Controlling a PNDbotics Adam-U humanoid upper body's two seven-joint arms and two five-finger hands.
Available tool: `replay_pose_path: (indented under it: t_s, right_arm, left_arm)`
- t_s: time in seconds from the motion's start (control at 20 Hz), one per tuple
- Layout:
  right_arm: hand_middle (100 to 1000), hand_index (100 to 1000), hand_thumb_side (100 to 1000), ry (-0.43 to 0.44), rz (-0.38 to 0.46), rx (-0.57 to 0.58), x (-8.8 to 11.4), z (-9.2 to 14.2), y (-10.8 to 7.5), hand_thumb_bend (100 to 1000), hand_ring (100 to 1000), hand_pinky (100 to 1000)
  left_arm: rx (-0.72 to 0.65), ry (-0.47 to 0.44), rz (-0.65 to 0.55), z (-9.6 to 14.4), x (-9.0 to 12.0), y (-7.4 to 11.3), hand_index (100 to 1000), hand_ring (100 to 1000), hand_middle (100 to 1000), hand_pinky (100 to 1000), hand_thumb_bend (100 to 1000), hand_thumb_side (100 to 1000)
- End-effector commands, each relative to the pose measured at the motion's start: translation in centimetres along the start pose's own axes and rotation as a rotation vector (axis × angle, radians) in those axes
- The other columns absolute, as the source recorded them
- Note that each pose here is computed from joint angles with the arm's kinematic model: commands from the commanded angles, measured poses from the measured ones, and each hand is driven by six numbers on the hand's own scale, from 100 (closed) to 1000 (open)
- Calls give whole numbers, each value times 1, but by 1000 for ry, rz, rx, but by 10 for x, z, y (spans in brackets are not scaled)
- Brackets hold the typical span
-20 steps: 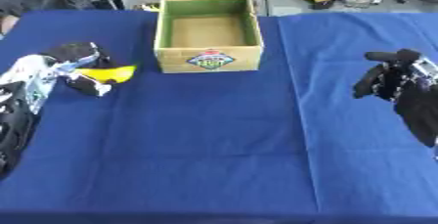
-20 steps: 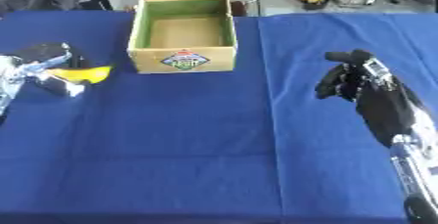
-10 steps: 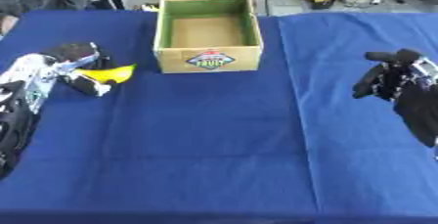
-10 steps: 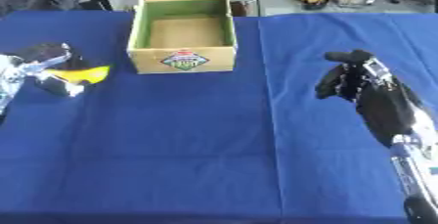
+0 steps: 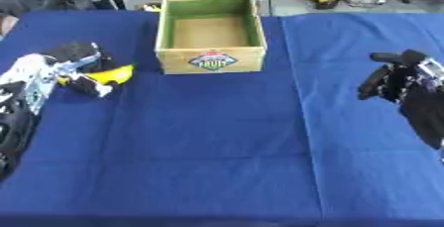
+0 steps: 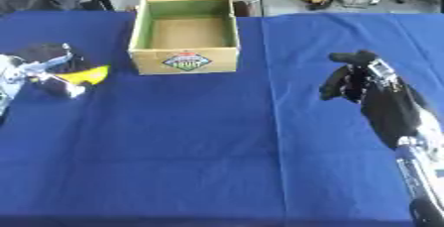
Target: Pick up objects on the table and place them in the box.
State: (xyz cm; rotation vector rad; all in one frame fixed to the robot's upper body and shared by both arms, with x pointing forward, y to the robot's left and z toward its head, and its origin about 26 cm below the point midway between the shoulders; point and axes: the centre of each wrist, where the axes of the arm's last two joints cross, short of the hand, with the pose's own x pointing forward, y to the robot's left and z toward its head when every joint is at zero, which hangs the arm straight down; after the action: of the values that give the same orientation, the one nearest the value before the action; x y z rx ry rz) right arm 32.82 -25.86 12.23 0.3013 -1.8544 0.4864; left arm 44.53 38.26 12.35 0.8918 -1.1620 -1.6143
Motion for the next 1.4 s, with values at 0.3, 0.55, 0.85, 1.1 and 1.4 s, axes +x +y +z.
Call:
replay_pose_path:
  t_s: [0.3, 0.55, 0.85, 1.1, 1.4]
  right_arm:
    - [516, 828, 909, -18, 25, 2, 8, 0, -6, 100, 596, 599]
    - [516, 828, 908, -17, 25, 2, 8, 0, -6, 100, 597, 599]
    - [516, 829, 909, -16, 26, 1, 7, 0, -6, 100, 598, 599]
    - [515, 829, 910, -15, 26, 1, 7, 0, -6, 100, 598, 599]
    - [515, 829, 914, -14, 26, -2, 7, 0, -6, 100, 599, 599]
  left_arm:
    - [57, 23, -46, 14, -13, 39, 570, 437, 459, 453, 100, 202]
    - [29, 26, -55, 15, -13, 40, 618, 470, 493, 495, 100, 168]
    - [-75, 26, -67, 16, -17, 40, 729, 588, 609, 638, 259, 284]
    - [-110, 25, -63, 17, -17, 38, 735, 596, 617, 645, 305, 303]
    - [-127, 36, -59, 15, -17, 29, 728, 586, 607, 632, 281, 289]
